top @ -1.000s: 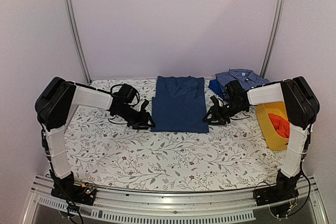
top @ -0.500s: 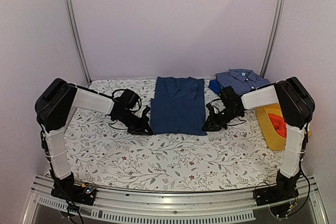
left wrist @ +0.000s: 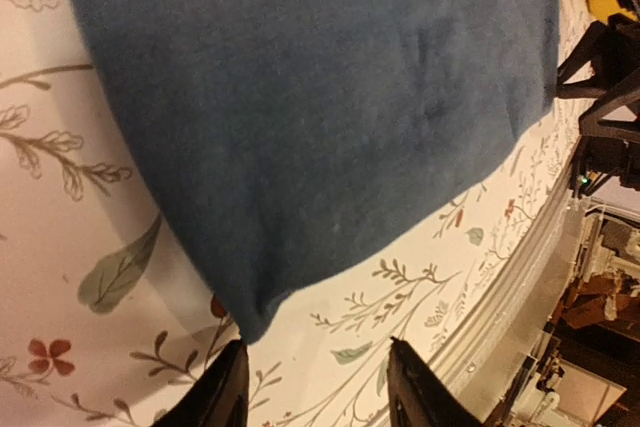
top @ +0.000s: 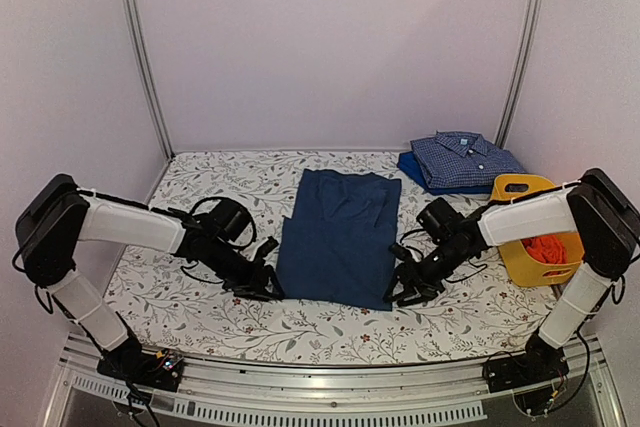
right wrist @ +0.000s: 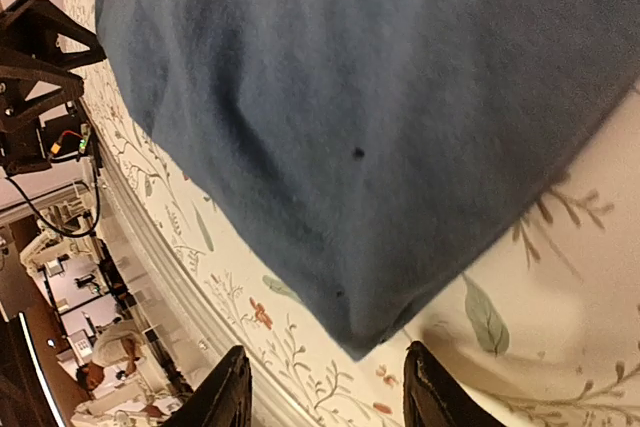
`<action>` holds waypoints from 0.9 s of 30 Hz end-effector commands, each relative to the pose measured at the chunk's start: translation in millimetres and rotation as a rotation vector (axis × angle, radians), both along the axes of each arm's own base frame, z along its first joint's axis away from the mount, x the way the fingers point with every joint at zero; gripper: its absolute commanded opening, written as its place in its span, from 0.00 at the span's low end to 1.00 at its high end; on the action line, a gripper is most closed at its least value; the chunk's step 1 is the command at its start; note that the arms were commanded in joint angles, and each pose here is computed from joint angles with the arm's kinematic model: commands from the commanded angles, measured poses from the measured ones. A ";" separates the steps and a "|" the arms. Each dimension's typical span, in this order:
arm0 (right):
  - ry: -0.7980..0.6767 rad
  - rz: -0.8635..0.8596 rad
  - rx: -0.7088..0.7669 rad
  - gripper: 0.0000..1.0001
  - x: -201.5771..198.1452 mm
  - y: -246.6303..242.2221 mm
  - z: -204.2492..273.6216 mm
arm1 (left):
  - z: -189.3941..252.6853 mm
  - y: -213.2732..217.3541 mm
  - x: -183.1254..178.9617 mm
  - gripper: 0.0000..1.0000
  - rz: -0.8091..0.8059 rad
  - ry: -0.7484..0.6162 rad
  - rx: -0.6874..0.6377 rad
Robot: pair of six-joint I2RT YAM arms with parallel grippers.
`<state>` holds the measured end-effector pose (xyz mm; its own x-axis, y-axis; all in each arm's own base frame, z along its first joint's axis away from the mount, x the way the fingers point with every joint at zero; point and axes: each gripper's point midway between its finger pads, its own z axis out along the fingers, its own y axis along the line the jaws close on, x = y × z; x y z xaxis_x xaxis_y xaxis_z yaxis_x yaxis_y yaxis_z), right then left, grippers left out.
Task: Fold and stack the mixed laundry pile
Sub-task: Move the 2/3-rectangle-folded T-shirt to the center of the board, then smooth out the 2/3-rectangle-folded T-shirt at the center of the board.
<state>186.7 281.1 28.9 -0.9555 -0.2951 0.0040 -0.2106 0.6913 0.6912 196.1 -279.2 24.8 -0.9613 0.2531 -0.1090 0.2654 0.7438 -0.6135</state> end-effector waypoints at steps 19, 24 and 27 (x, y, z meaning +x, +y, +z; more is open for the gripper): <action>-0.291 -0.211 -0.116 0.50 201.0 -25.1 31.4 | 31.6 11.1 96.0 0.52 0.133 -0.117 -0.045; -0.249 -0.172 -0.116 0.39 198.3 -16.0 9.5 | 25.8 11.0 98.9 0.52 0.139 -0.112 -0.040; -0.247 -0.176 -0.137 0.19 200.2 -18.0 -1.6 | 18.4 13.6 99.5 0.52 0.145 -0.103 -0.025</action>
<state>384.7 260.0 37.5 -0.9715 -0.1174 -0.2057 -0.2139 0.8081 0.5489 286.1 -266.0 48.4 -0.9717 0.1202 -0.2033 0.2221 0.7581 -0.6132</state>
